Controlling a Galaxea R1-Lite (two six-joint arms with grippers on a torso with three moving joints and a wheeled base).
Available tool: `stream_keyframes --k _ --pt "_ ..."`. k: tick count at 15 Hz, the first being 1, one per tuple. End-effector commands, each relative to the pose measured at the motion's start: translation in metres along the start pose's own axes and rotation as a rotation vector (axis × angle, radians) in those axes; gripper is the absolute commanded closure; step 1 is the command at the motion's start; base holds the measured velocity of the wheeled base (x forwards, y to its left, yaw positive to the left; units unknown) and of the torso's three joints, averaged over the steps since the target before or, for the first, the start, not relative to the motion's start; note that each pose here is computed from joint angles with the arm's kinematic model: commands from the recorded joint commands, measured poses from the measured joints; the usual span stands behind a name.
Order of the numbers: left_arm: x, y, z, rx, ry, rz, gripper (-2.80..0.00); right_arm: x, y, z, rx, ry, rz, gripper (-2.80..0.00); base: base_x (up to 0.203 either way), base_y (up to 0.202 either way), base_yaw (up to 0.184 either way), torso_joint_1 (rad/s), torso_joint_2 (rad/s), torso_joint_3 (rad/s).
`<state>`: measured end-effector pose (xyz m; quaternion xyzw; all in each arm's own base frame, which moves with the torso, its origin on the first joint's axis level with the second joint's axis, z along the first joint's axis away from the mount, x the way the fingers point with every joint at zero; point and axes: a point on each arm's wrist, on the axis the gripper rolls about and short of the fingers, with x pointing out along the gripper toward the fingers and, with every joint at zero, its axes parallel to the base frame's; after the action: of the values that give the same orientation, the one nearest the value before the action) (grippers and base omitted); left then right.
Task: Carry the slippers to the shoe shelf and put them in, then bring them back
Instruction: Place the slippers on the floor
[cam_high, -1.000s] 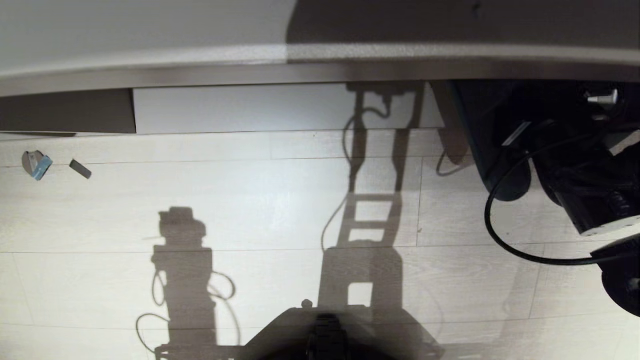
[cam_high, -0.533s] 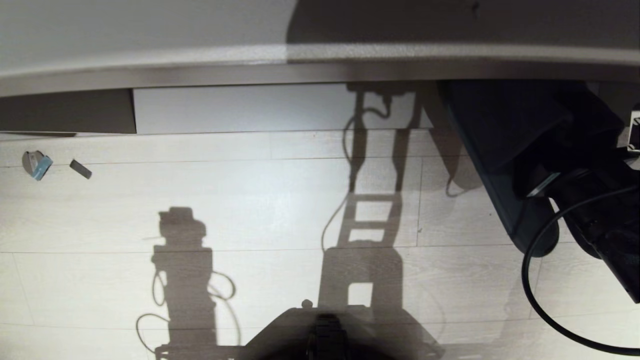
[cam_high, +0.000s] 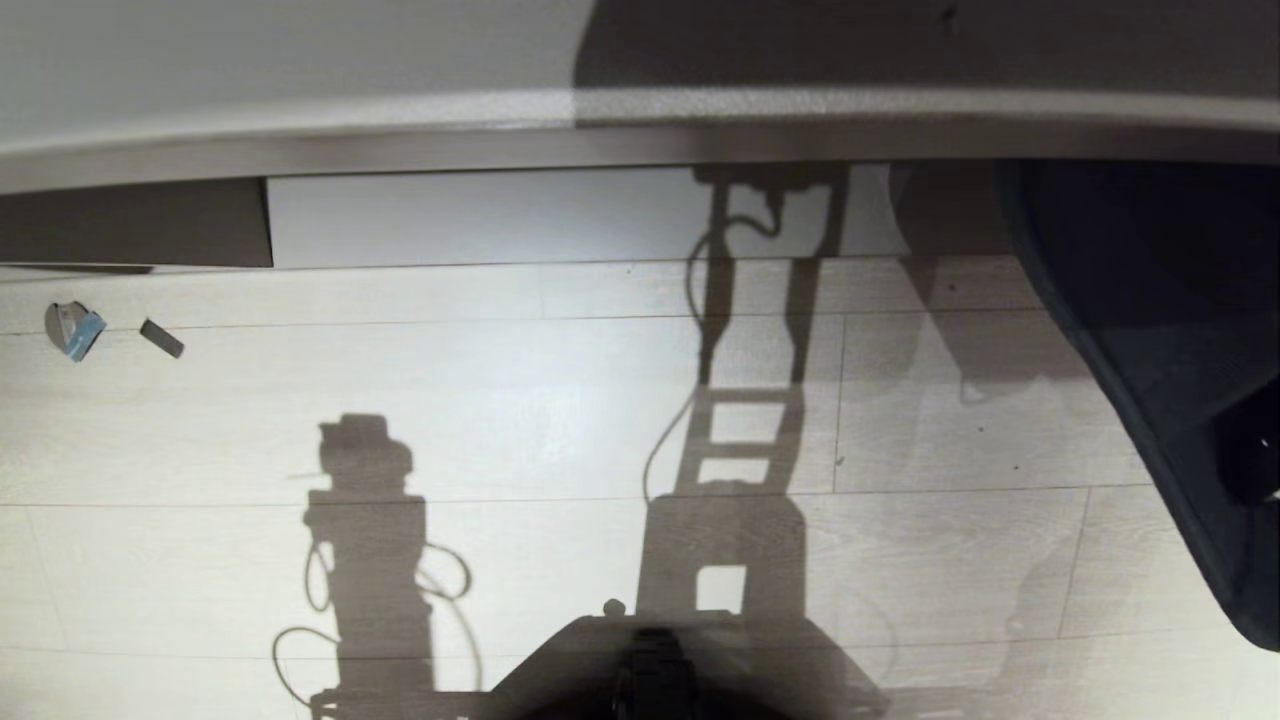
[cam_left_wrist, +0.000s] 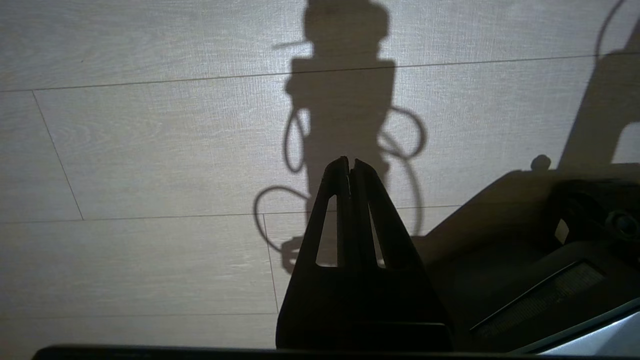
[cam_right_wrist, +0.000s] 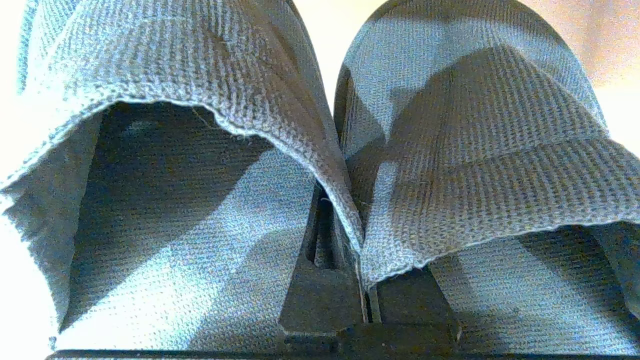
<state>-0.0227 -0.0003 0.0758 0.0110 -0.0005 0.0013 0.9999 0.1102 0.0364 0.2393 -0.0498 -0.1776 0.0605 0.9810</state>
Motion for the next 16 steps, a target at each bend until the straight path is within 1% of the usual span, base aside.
stream_keyframes --k 1,5,8,10,13,15,16 --pt "0.000 0.000 0.000 0.000 0.000 0.001 0.00 -0.036 -0.012 0.015 0.010 -0.043 -0.025 0.00 0.000 0.000 0.000 0.000 0.00 0.000" --pt "0.000 0.000 0.000 0.001 0.000 -0.001 0.00 -0.086 -0.025 0.021 -0.003 0.002 -0.098 0.00 0.000 0.000 0.000 0.000 0.00 0.000" --pt "0.000 0.000 0.000 0.001 0.000 -0.001 0.00 -0.113 -0.025 0.016 -0.016 0.035 -0.153 0.00 0.000 0.000 0.000 0.000 0.00 0.000" --pt "0.000 0.000 0.000 0.001 0.000 0.000 0.00 -0.125 -0.023 0.014 -0.011 0.029 -0.191 0.00 0.000 0.000 0.000 0.000 0.00 0.000" --pt "0.000 0.000 0.000 0.000 0.000 0.001 0.00 -0.138 -0.017 0.004 -0.015 0.017 -0.190 0.00 0.000 0.000 0.000 0.000 0.00 0.000" --pt "0.000 0.000 0.000 -0.002 0.000 0.002 0.00 -0.139 -0.015 -0.007 -0.016 0.016 -0.177 0.00 0.000 0.000 0.000 0.000 0.00 0.000" --pt "0.000 0.000 0.000 -0.005 -0.001 0.004 0.00 -0.140 -0.014 -0.011 -0.008 0.005 -0.137 0.00 0.000 0.000 0.000 0.000 0.00 0.000"
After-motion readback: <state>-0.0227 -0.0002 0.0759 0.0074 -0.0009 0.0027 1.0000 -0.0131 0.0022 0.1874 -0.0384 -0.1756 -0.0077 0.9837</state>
